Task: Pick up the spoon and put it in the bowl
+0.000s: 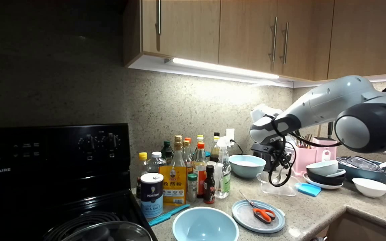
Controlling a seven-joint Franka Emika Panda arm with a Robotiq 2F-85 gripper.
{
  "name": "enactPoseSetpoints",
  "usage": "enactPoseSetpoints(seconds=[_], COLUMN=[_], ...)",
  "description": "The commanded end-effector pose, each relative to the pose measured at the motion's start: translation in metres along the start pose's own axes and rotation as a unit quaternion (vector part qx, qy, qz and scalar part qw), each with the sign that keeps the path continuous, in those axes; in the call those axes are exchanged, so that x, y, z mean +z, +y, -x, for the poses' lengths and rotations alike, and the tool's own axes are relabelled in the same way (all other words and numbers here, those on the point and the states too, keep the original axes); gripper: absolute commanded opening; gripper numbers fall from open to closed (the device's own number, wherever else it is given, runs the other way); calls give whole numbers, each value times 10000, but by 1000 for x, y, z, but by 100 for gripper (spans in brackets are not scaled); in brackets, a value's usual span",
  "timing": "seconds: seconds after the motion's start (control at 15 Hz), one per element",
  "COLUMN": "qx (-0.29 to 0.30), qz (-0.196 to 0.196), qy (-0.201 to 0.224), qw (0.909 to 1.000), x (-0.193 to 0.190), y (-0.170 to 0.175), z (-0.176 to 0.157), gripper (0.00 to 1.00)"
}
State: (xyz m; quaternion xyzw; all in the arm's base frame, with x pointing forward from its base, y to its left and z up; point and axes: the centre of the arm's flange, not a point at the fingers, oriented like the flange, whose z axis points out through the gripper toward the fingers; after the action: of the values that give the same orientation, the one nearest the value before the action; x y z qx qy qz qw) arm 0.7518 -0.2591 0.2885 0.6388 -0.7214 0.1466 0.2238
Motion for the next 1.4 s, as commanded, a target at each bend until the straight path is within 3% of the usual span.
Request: enactPoseSetpoints(seconds=[0.0, 0.53, 0.6, 0.67, 0.73, 1.07, 1.33], qx=[-208, -320, -315, -304, -290, -169, -24], qz=[-15, 111, 126, 141, 167, 313, 73], qy=[-35, -53, -45, -36, -44, -54, 117], qw=[9998, 9994, 9994, 9994, 9994, 9994, 9999], x=[7, 27, 27, 26, 26, 21, -25], y=[-28, -37, -37, -36, -36, -31, -2], z=[7, 18, 17, 16, 15, 6, -8], gripper=[5, 4, 13, 38, 38, 68, 94])
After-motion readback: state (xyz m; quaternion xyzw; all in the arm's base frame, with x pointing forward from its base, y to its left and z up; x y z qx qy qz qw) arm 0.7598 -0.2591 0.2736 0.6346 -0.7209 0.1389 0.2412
